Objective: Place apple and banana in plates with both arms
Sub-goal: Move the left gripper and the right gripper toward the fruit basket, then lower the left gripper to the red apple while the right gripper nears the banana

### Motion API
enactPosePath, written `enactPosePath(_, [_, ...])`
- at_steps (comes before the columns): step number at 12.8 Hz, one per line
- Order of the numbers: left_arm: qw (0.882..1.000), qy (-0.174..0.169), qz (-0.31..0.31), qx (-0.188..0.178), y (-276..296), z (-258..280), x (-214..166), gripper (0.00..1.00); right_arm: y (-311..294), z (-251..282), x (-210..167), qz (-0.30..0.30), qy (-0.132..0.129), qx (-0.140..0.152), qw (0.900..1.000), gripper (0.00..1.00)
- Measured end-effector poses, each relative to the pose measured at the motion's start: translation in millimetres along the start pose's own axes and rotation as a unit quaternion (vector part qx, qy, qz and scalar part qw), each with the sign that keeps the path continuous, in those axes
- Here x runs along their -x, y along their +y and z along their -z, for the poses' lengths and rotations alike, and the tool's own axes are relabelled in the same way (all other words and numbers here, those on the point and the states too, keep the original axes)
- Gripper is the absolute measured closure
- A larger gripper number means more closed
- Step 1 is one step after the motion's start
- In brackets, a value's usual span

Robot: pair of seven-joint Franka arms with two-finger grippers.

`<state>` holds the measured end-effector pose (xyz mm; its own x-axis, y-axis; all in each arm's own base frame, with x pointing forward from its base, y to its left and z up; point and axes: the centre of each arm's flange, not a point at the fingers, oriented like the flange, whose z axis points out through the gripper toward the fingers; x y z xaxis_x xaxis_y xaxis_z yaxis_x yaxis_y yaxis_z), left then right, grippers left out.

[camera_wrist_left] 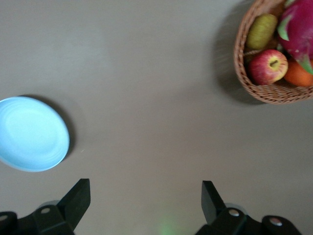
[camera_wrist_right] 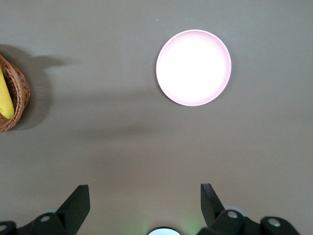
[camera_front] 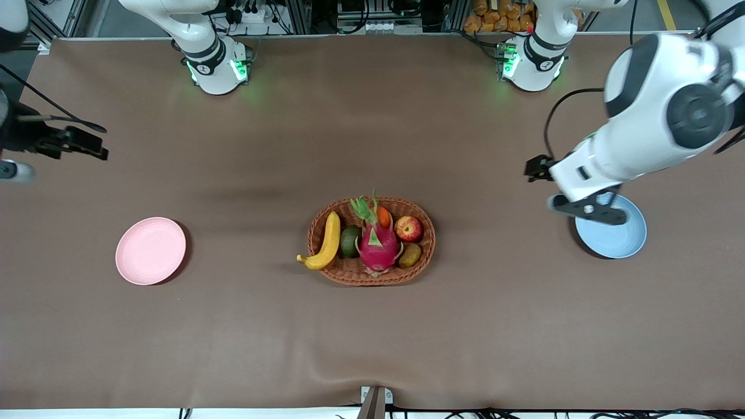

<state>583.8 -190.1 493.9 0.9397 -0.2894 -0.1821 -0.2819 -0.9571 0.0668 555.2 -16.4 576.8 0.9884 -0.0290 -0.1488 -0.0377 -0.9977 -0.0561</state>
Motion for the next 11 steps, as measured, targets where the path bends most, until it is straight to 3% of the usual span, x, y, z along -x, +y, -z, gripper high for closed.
enactPosePath(4, [0.998, 0.003, -0.040, 0.039, 46, -50, -27, 0.00, -31, -57, -47, 0.014, -0.005, -0.071, 0.997, 0.00])
enactPosePath(8, [0.995, 0.025, -0.084, 0.057, 85, -104, -51, 0.00, -63, -93, -76, 0.017, 0.005, -0.122, 0.992, 0.00])
enactPosePath(11, [0.988, 0.044, -0.132, 0.074, 112, -144, -68, 0.00, -74, -110, -94, 0.000, 0.018, -0.177, 0.984, 0.00])
